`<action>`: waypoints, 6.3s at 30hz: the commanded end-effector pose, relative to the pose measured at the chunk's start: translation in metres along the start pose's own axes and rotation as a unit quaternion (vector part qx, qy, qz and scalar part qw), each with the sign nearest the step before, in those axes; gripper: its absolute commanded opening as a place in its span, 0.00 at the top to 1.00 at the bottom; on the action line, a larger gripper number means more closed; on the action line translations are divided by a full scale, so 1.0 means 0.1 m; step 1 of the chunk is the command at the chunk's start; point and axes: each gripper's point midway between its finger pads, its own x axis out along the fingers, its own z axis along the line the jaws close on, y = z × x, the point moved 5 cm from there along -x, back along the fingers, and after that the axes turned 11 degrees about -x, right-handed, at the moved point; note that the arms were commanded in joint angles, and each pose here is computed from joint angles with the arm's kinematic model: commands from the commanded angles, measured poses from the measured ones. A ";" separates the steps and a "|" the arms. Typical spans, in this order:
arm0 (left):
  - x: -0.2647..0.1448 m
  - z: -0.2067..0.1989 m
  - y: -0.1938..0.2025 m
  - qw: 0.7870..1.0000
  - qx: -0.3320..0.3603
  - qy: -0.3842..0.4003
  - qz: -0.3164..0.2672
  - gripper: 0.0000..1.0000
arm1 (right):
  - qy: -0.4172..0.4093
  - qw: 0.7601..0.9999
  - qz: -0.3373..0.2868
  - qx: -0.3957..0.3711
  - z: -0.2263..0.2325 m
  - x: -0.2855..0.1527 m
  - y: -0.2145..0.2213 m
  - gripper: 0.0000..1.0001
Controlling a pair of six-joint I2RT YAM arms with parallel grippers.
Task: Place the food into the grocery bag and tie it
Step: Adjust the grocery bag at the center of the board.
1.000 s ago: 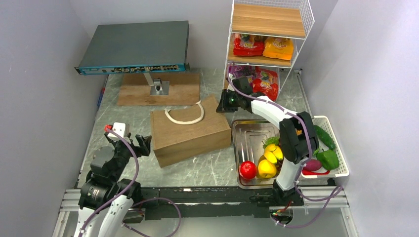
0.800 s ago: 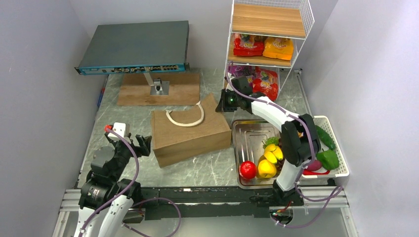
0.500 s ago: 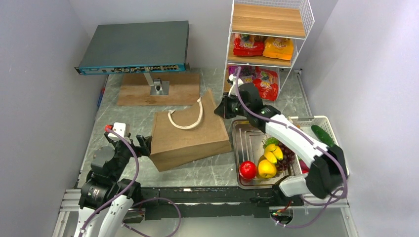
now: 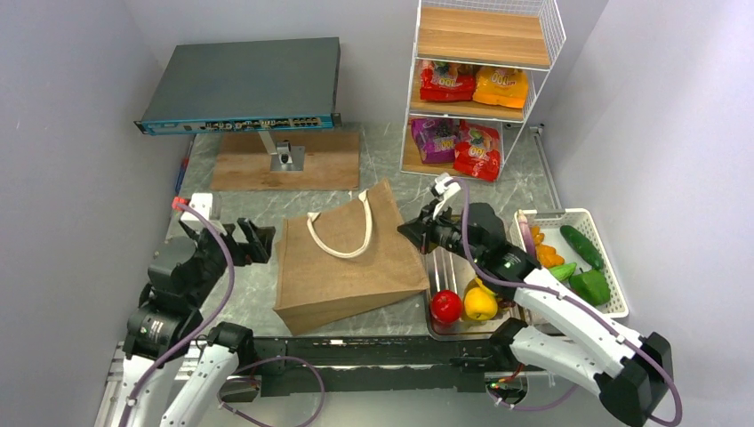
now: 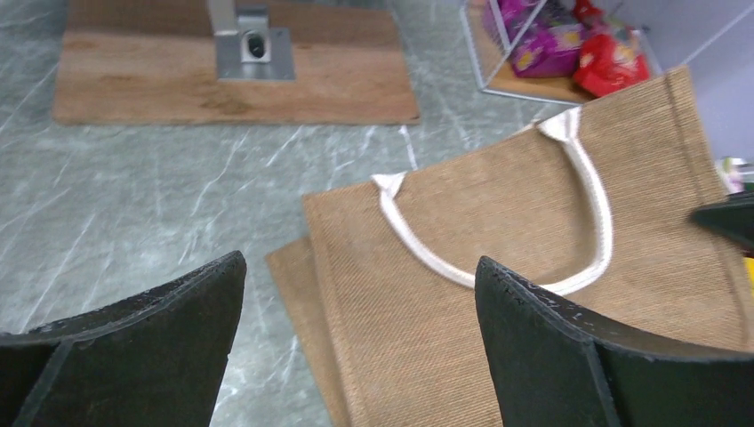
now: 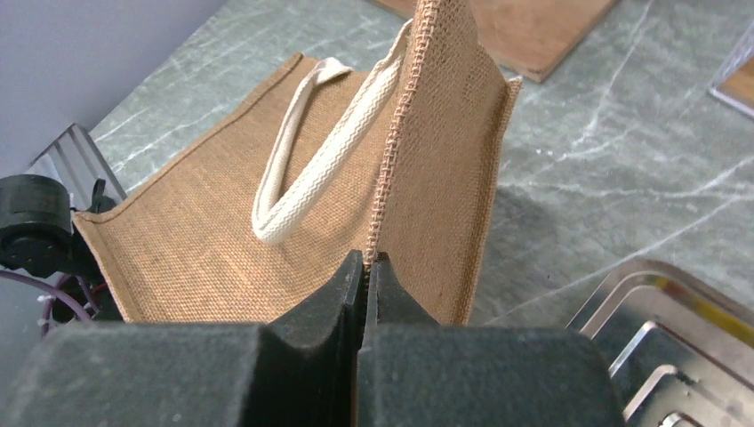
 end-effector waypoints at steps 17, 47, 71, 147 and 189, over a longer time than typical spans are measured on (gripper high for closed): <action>0.18 -1.12 -0.18 0.835 0.255 0.487 -0.002 0.02 | -0.076 0.972 -0.161 -0.155 0.30 -0.33 -0.32 1.00; 1.34 -1.40 0.22 0.711 0.266 0.641 0.119 0.38 | -0.115 0.961 -0.177 -0.179 0.49 -0.55 -0.45 1.00; 1.16 -1.54 0.40 0.726 0.300 0.582 0.209 1.00 | -0.066 0.964 -0.185 -0.177 0.38 -0.57 -0.51 0.58; -0.44 -1.69 0.78 0.696 0.511 0.472 0.179 1.00 | -0.170 0.960 0.223 0.015 0.60 0.12 -0.41 1.00; 0.56 -2.25 0.12 0.491 0.765 0.402 -0.105 1.00 | 0.151 0.984 0.021 0.093 -0.62 -0.64 -1.14 0.00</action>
